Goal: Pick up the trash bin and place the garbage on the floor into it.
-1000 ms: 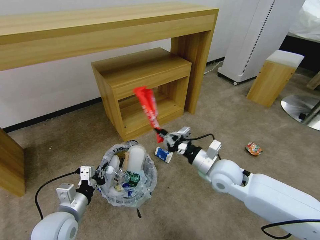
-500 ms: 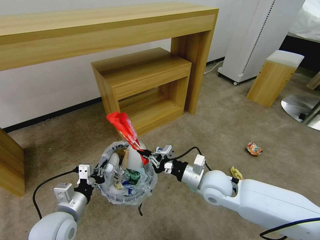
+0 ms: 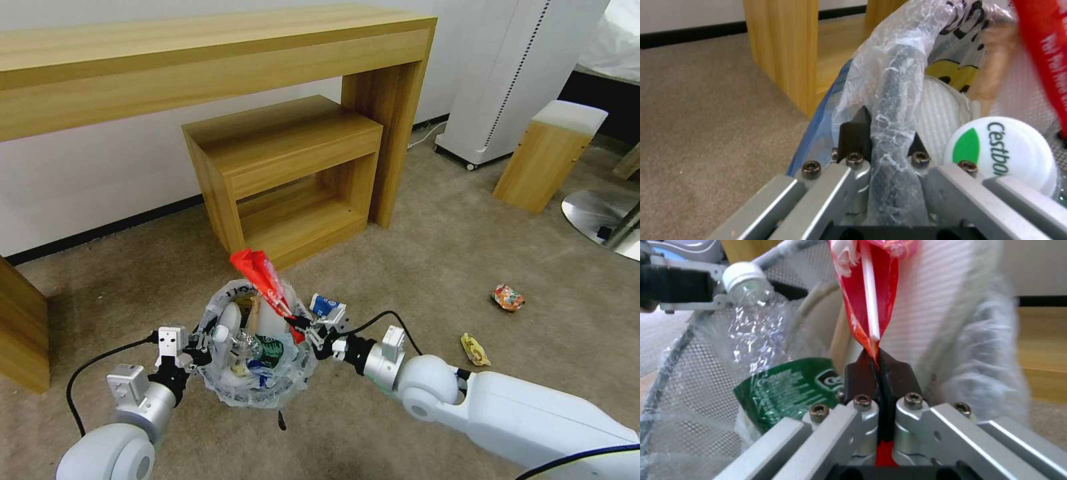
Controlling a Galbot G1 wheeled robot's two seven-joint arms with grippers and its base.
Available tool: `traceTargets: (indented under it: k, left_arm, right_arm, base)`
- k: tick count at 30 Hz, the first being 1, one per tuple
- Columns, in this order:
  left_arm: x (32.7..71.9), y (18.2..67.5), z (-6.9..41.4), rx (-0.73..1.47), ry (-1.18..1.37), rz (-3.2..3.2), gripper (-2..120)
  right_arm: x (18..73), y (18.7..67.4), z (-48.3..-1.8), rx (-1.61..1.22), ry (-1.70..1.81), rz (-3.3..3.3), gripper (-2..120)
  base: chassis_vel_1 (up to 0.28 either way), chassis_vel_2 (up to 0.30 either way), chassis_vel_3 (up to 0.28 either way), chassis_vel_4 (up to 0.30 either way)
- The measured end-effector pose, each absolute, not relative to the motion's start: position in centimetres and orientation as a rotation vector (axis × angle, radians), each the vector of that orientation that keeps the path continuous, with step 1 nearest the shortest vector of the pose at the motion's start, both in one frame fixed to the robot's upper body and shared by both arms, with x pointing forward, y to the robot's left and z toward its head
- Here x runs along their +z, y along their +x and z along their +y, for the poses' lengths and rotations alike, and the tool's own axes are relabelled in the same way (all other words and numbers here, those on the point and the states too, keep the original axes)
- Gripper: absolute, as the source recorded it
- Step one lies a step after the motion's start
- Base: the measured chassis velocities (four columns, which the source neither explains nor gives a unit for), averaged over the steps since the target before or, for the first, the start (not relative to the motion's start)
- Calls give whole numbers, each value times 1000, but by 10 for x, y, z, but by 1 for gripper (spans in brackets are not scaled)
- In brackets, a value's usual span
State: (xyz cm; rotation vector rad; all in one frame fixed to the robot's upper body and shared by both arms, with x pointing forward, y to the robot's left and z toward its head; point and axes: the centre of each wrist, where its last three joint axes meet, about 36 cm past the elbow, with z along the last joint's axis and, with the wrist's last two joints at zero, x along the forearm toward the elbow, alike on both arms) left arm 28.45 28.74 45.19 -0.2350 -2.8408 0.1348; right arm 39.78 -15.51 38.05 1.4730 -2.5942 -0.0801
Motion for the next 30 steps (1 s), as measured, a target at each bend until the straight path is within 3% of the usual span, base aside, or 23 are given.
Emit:
traceTargets:
  k: [11,13,19,21,26,27,28,30]
  left_arm:
    - [456,284,290,123,-238,-2847,3]
    - [453,285,291,124,-233,-2841,3]
    - [449,287,292,127,-226,-2833,3]
    - [447,288,293,126,-222,-2828,3]
    - [446,288,294,121,-220,-2827,3]
    - [446,286,295,119,-219,-2818,3]
    - [446,286,295,119,-219,-2818,3]
    - [445,285,295,117,-221,-2801,3]
  right_arm:
    - [368,395,-151,-45,1465,-2581,0]
    - [370,393,-153,-45,1465,-2580,11]
    - [375,391,-155,-53,1468,-2582,27]
    - [378,390,-157,-56,1469,-2585,39]
    - [381,390,-158,-60,1466,-2593,52]
    - [382,390,-158,-69,1457,-2604,67]
    - [382,390,-158,-69,1457,-2604,67]
    - [383,391,-158,-79,1446,-2617,78]
  base:
    - [0,0,0,0]
    - [0,0,0,0]
    - [0,0,0,0]
    - [0,0,0,0]
    - [0,0,0,0]
    - [0,0,0,0]
    - [0,0,0,0]
    - [0,0,0,0]
